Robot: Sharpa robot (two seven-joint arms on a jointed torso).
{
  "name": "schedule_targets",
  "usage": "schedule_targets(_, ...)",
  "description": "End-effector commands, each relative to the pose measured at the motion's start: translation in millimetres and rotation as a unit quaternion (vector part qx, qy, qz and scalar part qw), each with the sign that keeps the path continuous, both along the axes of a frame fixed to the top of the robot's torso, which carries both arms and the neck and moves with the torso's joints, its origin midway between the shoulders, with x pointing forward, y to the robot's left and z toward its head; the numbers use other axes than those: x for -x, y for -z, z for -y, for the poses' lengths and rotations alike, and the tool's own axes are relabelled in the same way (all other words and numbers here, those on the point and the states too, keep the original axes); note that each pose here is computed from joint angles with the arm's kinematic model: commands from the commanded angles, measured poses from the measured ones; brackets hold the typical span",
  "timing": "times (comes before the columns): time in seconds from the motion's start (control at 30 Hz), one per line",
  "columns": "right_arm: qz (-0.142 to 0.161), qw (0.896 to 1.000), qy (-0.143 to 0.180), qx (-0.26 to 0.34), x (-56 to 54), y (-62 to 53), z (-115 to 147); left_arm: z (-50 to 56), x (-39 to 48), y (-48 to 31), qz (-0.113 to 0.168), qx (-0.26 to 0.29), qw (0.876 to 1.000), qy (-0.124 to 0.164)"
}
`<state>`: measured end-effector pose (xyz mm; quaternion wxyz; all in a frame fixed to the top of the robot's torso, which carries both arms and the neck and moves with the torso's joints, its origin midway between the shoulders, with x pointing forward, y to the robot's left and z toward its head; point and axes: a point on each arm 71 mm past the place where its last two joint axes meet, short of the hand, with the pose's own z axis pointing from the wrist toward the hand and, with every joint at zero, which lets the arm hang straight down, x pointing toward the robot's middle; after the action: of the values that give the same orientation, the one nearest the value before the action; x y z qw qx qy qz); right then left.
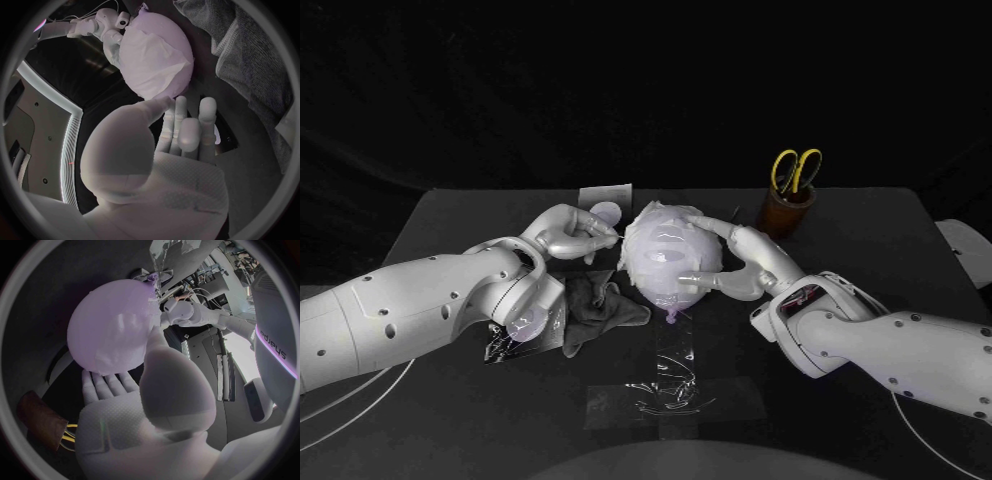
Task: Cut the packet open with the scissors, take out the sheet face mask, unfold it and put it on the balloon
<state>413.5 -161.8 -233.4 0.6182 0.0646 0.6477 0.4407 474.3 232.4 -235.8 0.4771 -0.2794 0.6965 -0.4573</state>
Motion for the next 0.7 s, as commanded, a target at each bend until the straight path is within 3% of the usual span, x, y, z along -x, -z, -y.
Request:
schedule_targets(0.03, -0.026, 1.0, -0.012, 0.013, 2.8, 8.2, -1.9, 5.7, 2.1, 1.5, -0.016, -0.003, 0.999, 0.028)
schedule_targets(0.7, -0.026, 0.999, -0.013, 0.013, 2.8, 8.2, -2.6, 10.1, 3.0, 4.0, -0.031, -0.006, 0.998, 0.047)
